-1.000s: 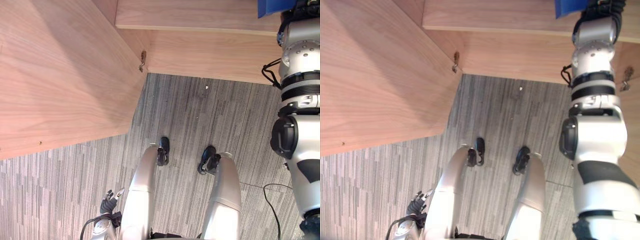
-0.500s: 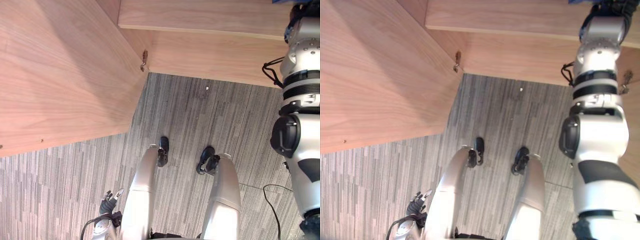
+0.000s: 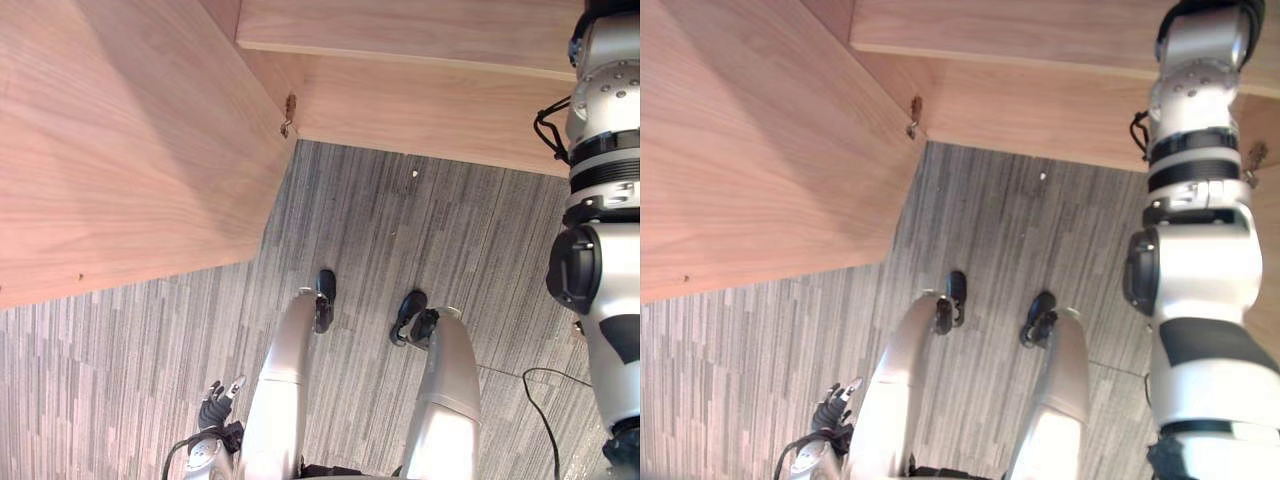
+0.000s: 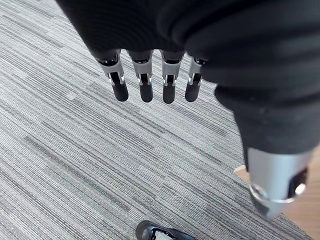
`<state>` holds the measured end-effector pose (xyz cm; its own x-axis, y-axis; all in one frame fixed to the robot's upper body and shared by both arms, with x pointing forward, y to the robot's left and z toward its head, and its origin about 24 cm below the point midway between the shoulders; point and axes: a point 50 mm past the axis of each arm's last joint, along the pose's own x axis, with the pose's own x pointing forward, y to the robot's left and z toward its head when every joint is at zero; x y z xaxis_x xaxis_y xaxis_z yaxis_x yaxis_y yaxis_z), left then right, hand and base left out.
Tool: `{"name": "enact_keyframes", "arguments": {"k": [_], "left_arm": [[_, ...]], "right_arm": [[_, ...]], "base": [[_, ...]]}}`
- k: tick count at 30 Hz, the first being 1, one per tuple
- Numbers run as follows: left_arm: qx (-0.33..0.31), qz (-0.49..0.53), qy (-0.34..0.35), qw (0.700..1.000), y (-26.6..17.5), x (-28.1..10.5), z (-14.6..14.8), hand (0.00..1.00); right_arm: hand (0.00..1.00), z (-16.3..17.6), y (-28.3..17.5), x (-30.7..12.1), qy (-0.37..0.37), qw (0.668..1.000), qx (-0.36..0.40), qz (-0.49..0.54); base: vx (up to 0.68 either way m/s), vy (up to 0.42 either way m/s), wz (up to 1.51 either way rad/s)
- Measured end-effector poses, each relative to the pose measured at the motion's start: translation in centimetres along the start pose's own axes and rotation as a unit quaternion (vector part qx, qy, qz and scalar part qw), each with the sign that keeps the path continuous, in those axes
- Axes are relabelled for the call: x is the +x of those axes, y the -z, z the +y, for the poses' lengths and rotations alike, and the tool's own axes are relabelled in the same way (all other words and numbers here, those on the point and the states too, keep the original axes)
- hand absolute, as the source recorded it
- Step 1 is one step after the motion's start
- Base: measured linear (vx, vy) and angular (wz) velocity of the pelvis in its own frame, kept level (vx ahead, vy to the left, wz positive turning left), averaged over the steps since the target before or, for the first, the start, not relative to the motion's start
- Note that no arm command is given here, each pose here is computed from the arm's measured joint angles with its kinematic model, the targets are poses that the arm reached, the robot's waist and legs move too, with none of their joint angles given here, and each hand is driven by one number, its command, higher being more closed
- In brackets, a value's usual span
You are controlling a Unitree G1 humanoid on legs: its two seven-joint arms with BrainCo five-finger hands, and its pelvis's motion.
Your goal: Walk over to the cabinet, pick up the folder, carry it to the office cabinet, place the folder inside the office cabinet, then close the office cabinet door
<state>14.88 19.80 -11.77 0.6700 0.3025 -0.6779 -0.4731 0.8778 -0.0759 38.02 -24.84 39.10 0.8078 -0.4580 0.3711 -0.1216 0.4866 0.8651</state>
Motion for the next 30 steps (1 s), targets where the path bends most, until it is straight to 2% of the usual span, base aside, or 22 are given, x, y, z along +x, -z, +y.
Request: {"name": "enact_keyframes", "arguments": {"k": [5,8,9,11,12,16,23,30], "left_arm": [[-0.005,0.001,0.000,1.000,0.1,0.0,0.0,0.00],[-0.004,-0.001,0.003,1.000,0.0,0.0,0.0,0.00],[-0.004,-0.001,0.003,1.000,0.0,0.0,0.0,0.00],[0.000,-0.004,0.012,1.000,-0.1,0.0,0.1,0.00],[0.004,-0.006,0.013,1.000,-0.2,0.0,0.1,0.00],[0.035,-0.014,0.029,0.999,-0.5,0.0,0.3,0.00],[0.069,-0.031,0.070,0.995,-0.9,-0.5,0.4,0.00],[0.077,-0.021,0.079,0.994,-0.1,-1.2,1.0,0.00]], "right_arm": [[0.00,-0.2,0.8,0.0,-0.029,0.987,-0.156,0.011],[0.00,-1.6,1.7,0.2,-0.045,0.938,-0.341,0.034],[0.00,-1.9,1.9,0.3,-0.045,0.931,-0.359,0.038],[0.00,-3.6,2.8,0.3,-0.049,0.869,-0.488,0.071],[0.00,-4.1,3.0,0.3,-0.048,0.850,-0.518,0.082],[0.00,-6.4,2.8,0.2,-0.047,0.799,-0.590,0.107],[0.00,-9.1,3.2,-0.1,-0.032,0.795,-0.588,0.146],[0.00,-12.2,4.1,-1.0,-0.030,0.742,-0.642,0.191]], "base": [[0.00,0.000,0.00],[0.00,0.000,0.00],[0.00,0.000,0.00],[0.00,0.000,0.00],[0.00,0.000,0.00],[0.05,0.035,0.00],[0.07,0.040,-0.02],[0.08,0.010,0.09]]}}
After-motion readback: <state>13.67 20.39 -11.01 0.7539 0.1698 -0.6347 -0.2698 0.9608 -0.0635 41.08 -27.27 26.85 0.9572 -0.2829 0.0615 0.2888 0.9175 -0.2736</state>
